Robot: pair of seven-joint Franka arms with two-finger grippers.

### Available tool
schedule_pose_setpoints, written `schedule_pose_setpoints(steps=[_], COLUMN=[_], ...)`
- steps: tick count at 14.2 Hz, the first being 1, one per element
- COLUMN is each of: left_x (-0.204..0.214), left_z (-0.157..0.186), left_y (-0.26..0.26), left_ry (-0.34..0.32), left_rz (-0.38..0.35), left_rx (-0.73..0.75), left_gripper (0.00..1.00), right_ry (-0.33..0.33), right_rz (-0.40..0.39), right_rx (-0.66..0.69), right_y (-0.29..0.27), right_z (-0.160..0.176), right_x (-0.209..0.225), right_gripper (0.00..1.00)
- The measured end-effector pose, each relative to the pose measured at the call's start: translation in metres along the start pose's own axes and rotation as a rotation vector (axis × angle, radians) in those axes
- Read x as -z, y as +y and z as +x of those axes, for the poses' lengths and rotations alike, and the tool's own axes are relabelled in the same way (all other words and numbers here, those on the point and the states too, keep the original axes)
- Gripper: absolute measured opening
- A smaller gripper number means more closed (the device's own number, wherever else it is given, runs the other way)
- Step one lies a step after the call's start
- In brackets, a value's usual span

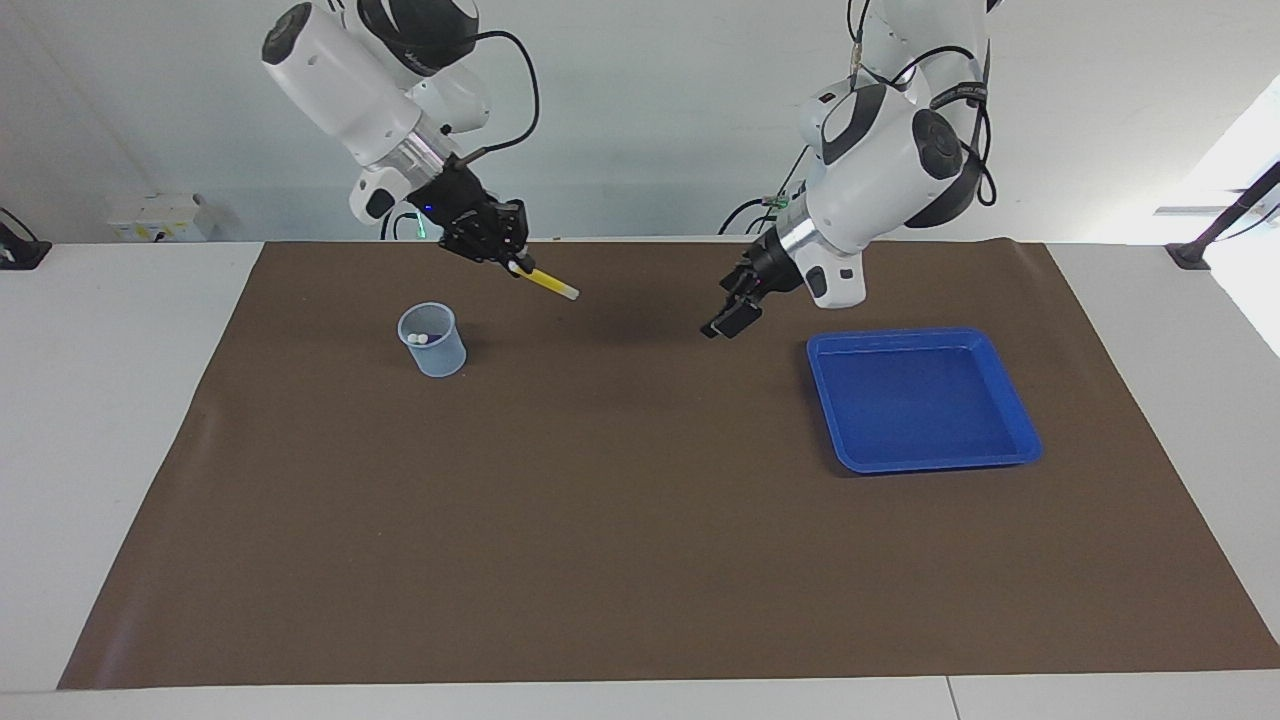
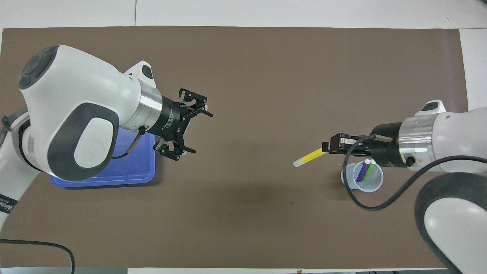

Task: Transfer and insert pens with both arms
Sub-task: 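Carry the yellow pen to the cup while the left gripper opens, then lower the yellow pen into the cup while the left gripper withdraws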

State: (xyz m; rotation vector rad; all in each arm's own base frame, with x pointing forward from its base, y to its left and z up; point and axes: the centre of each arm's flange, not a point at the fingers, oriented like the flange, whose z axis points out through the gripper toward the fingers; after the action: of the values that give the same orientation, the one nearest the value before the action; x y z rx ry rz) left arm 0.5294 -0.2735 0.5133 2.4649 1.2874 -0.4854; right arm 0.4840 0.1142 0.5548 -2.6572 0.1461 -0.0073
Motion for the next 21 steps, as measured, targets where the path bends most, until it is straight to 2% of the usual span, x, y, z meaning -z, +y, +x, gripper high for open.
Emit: schedule_pose_setpoints(steps=[2, 3, 7, 14, 18, 21], left_x=[0.007, 0.009, 0.032, 0.073, 0.100, 0.132], left_z=[0.022, 0.029, 0.055, 0.062, 0.068, 0.081], left_y=[-0.007, -0.009, -0.019, -0.028, -0.035, -0.048], left_ry=[0.105, 0.137, 0.174, 0.229, 0.214, 0.215], left_rz=[0.050, 0.072, 0.142, 0.298, 0.409, 0.456], left_rx=[-0.133, -0.171, -0.330, -0.633, -0.794, -0.887], left_gripper=[1.00, 1.00, 1.00, 1.00, 1.00, 1.00], right_ry=[-0.034, -0.047, -0.081, -0.101, -0.116, -0.113], right_rz=[-0.117, -0.177, -0.317, -0.377, -0.378, -0.380], right_rx=[0.126, 0.177, 0.325, 0.415, 0.420, 0.433], right_y=[0.030, 0.038, 0.051, 0.068, 0.077, 0.092], right_z=[0.003, 0.004, 0.006, 0.011, 0.008, 0.008], right_x=[0.007, 0.007, 0.004, -0.006, -0.020, -0.032], right_gripper=[0.17, 0.17, 0.17, 0.17, 0.17, 0.17])
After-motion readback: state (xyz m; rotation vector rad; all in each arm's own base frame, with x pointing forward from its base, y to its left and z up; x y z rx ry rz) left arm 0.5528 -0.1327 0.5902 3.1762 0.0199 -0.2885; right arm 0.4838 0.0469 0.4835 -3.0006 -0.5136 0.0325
